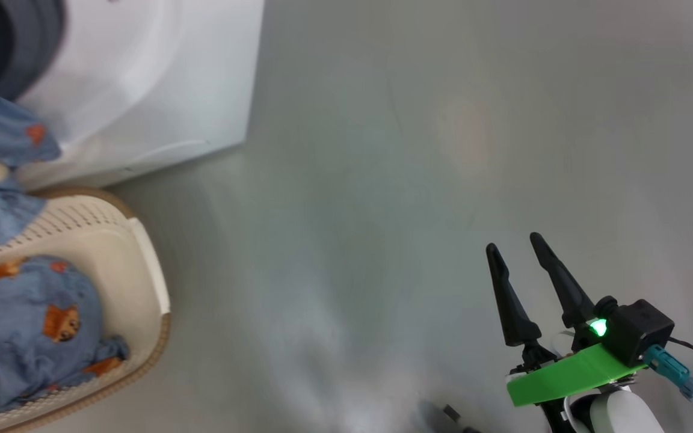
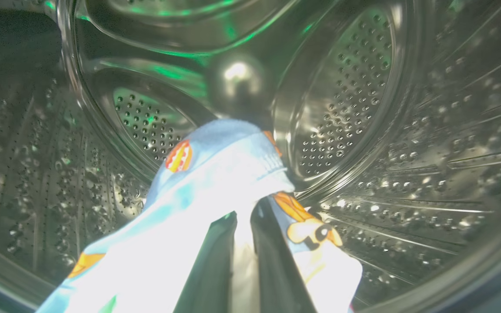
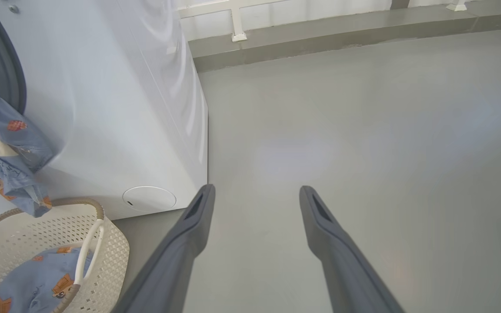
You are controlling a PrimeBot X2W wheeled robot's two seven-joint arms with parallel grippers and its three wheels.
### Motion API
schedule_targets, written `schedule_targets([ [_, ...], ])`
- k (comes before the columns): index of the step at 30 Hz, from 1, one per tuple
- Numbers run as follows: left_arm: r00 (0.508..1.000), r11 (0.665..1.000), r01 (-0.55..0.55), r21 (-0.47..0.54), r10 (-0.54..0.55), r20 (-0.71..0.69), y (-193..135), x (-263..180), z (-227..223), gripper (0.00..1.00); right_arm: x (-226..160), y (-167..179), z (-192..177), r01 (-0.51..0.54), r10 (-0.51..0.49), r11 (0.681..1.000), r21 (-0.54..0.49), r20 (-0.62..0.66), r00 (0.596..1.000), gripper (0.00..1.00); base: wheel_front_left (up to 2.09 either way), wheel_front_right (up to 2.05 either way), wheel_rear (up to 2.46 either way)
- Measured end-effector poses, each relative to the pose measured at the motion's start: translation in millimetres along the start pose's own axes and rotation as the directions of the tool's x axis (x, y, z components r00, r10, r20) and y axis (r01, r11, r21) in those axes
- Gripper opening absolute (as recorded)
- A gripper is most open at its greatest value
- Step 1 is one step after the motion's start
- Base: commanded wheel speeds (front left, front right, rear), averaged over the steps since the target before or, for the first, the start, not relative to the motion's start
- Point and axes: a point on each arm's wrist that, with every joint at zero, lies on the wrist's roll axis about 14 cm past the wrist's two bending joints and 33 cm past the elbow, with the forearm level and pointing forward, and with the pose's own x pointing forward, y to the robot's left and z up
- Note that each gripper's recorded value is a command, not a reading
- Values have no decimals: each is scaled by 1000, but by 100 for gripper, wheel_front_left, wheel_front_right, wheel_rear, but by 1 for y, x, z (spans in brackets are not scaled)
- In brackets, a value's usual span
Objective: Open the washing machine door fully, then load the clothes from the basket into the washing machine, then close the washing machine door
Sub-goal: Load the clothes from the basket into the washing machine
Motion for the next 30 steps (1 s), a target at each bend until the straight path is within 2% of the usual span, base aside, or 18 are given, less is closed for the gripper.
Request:
schedule_targets([
  [4,1000,1000,-21,6,21,-2,2,21,-14,0,3,-7,-13,23,-23,1000,-3,-40,999,100,0,0,0],
  [11,999,999,-31,-42,32,23,-8,47,-20,0,1,-18,-30,63,-64,998,-14,-95,993,100,0,0,0],
  [20,993,997,-27,-66,34,112,-14,74,2,0,4,-21,-39,75,-77,997,-17,-121,990,100,0,0,0],
  [24,989,999,-22,-42,28,148,-15,80,10,0,7,-22,-41,78,-79,997,-19,-126,989,100,0,0,0],
  [27,995,1000,-16,-21,18,102,-17,79,-7,0,7,-22,-42,78,-80,997,-16,-127,989,100,0,0,0],
  [30,999,1000,5,13,-5,-50,-21,71,-44,0,7,-21,-42,75,-76,997,-11,-126,989,100,0,0,0],
])
